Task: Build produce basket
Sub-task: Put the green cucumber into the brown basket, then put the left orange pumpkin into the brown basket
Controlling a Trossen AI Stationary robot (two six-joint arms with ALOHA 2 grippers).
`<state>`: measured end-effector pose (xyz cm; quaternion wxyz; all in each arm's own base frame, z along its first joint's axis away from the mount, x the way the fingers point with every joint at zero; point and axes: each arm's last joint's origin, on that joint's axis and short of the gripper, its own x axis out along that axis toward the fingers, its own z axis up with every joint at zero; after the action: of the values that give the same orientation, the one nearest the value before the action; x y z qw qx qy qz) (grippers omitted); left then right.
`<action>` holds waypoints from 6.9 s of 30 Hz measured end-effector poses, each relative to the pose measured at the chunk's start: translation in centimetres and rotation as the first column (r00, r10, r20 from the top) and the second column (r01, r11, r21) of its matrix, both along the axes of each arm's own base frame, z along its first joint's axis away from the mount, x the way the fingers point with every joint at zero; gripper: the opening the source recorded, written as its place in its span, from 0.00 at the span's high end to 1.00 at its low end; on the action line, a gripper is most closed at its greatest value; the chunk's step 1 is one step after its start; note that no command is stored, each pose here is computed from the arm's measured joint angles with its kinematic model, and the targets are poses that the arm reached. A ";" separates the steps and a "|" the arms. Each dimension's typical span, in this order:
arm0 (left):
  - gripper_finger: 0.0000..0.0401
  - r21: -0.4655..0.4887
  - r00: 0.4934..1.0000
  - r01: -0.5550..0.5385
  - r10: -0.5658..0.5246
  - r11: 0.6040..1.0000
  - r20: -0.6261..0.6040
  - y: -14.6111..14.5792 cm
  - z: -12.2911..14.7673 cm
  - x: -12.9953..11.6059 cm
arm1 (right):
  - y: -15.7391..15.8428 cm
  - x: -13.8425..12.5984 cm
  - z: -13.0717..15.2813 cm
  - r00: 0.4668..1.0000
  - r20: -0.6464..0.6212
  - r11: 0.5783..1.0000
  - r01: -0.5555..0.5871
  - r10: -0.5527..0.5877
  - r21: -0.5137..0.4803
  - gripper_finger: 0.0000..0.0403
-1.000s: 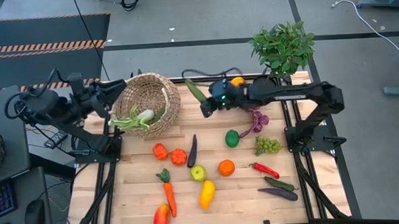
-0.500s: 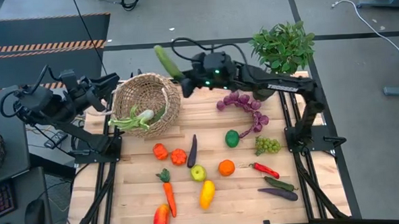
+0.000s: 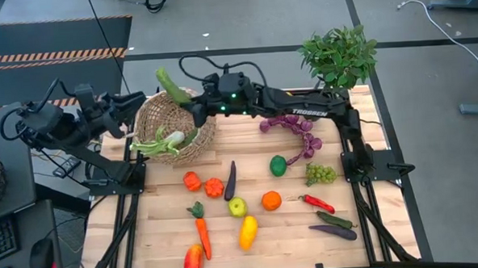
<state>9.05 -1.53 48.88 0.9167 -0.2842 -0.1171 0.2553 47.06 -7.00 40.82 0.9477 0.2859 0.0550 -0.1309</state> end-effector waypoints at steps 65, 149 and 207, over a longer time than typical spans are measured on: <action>0.60 -0.146 0.887 0.448 -0.458 0.882 -0.047 -1.8 -1.6 1.6 | 1.7 -8.3 1.1 0.865 -0.501 0.988 0.057 0.025 0.147 0.39; 0.28 -0.518 -0.336 0.622 -0.398 0.587 -0.854 -7.6 -17.8 8.2 | 25.4 -14.3 -4.6 0.783 -0.617 0.895 0.328 -0.080 0.301 0.39; 0.30 -0.541 -0.278 0.662 -0.500 0.519 -0.820 -6.7 -21.6 5.7 | 22.2 -18.5 0.6 0.853 -0.498 0.910 0.321 -0.157 0.262 0.39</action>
<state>14.71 -8.20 27.25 0.7640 -0.0062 0.6339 -0.1202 28.59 15.21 41.45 0.8194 0.4075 0.2661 -0.3028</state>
